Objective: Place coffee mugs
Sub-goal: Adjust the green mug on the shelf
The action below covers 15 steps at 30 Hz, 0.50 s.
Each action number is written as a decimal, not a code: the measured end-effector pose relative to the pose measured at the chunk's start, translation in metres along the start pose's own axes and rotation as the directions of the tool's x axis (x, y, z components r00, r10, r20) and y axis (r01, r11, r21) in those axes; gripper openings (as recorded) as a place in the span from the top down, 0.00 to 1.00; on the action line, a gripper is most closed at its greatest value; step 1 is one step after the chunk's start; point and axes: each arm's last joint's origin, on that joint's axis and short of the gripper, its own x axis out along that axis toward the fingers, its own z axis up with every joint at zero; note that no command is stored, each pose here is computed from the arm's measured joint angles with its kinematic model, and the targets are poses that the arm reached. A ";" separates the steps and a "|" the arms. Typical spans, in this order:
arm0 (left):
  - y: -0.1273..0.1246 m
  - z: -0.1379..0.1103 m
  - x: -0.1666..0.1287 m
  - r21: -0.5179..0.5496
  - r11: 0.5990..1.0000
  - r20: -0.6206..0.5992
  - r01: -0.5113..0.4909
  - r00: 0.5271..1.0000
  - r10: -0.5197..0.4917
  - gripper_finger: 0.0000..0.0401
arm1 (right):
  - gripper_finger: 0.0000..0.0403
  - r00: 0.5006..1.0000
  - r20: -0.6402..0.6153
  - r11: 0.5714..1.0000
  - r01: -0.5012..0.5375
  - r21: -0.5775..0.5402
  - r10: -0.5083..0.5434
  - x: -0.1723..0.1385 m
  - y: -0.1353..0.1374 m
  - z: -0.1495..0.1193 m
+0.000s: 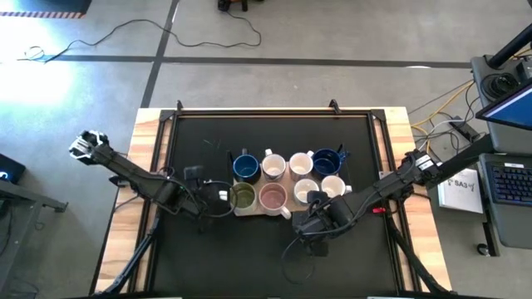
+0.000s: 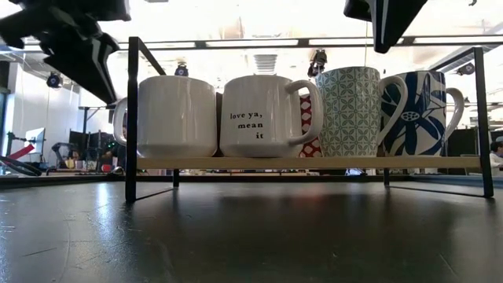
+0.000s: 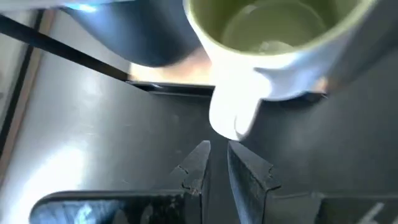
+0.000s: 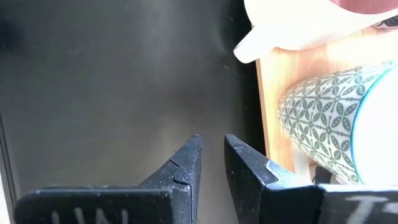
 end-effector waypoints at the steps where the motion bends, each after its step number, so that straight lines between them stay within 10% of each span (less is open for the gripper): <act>1: 0.001 0.001 0.000 -0.003 1.000 0.012 -0.017 1.000 0.017 0.91 | 0.85 1.000 0.001 1.000 -0.001 0.000 0.001 0.000 0.000 0.000; 15: -0.003 0.010 0.001 -0.016 1.000 0.096 0.018 0.995 -0.016 0.91 | 0.85 1.000 0.012 1.000 -0.008 0.001 0.008 0.000 0.001 0.001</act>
